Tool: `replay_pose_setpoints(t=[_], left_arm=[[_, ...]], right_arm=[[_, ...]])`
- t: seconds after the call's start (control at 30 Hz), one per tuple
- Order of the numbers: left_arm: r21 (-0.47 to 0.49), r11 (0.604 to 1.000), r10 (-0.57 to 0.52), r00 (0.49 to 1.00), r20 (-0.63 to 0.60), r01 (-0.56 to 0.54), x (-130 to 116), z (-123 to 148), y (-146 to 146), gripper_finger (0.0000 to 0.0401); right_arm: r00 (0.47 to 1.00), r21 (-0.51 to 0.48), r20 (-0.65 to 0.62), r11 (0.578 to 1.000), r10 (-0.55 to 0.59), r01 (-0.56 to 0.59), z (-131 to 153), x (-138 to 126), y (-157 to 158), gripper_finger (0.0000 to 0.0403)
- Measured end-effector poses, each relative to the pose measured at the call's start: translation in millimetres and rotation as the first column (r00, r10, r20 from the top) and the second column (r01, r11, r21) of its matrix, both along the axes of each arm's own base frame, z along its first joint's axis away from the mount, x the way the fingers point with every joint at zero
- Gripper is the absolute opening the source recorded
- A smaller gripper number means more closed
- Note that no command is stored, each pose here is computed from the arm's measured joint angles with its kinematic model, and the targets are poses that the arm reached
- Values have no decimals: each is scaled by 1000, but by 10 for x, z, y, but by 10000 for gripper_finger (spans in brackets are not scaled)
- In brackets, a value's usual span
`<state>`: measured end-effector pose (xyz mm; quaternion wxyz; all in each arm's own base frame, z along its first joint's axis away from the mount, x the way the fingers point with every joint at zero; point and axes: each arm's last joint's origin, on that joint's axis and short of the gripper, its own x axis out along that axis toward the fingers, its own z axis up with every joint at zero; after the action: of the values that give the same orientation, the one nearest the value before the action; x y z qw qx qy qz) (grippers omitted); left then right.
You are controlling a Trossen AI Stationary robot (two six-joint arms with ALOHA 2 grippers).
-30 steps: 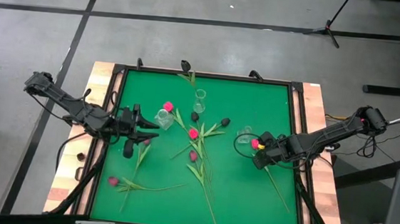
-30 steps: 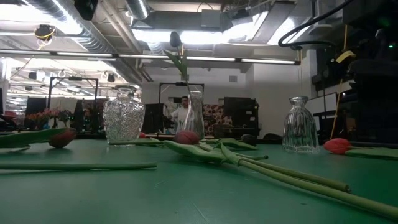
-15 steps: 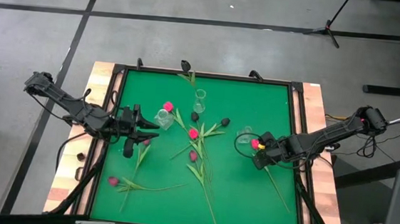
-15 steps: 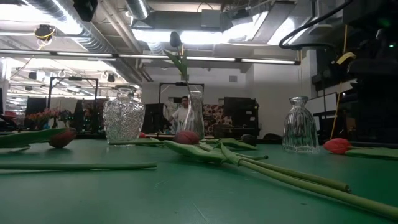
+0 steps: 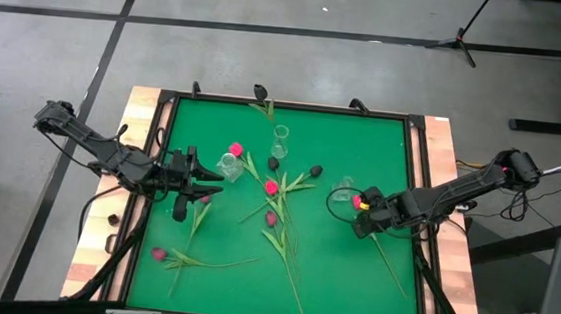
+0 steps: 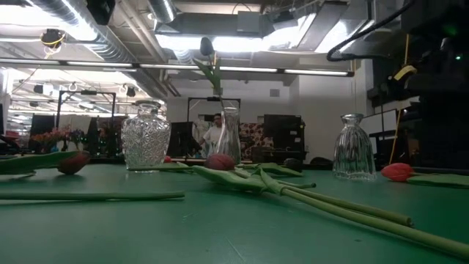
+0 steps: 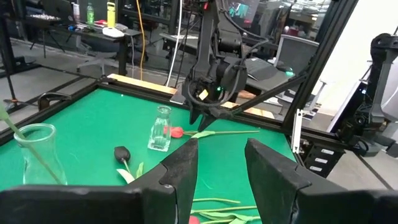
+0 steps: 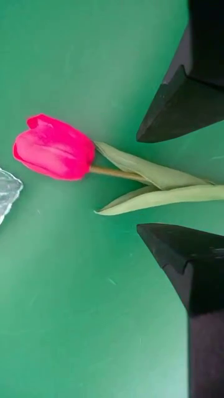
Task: Sort flowers into vase by color
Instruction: Put the right pink tulip into the bottom right transparent vase
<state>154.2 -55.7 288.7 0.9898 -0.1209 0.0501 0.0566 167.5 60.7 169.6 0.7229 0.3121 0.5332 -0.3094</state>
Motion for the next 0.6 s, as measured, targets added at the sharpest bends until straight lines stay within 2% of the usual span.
replay_pose_setpoints(t=[0.17, 0.3, 0.5, 0.6], left_arm=[[0, 1000, 0, 1000, 0, 0, 0, 0, 0, 131], [0, 1000, 0, 1000, 0, 0, 0, 0, 0, 131], [0, 1000, 0, 1000, 0, 0, 0, 1, 0, 131], [1, 1000, 0, 1000, 0, 0, 0, 1, 0, 131]], right_arm=[[997, -14, -76, 1000, -25, 24, -125, 37, 19, 225], [992, 13, -126, 1000, -22, 24, -189, 51, 38, 225], [989, 46, -145, 999, -14, 21, -202, 52, 51, 224], [989, 57, -150, 998, -7, 16, -202, 50, 55, 210]])
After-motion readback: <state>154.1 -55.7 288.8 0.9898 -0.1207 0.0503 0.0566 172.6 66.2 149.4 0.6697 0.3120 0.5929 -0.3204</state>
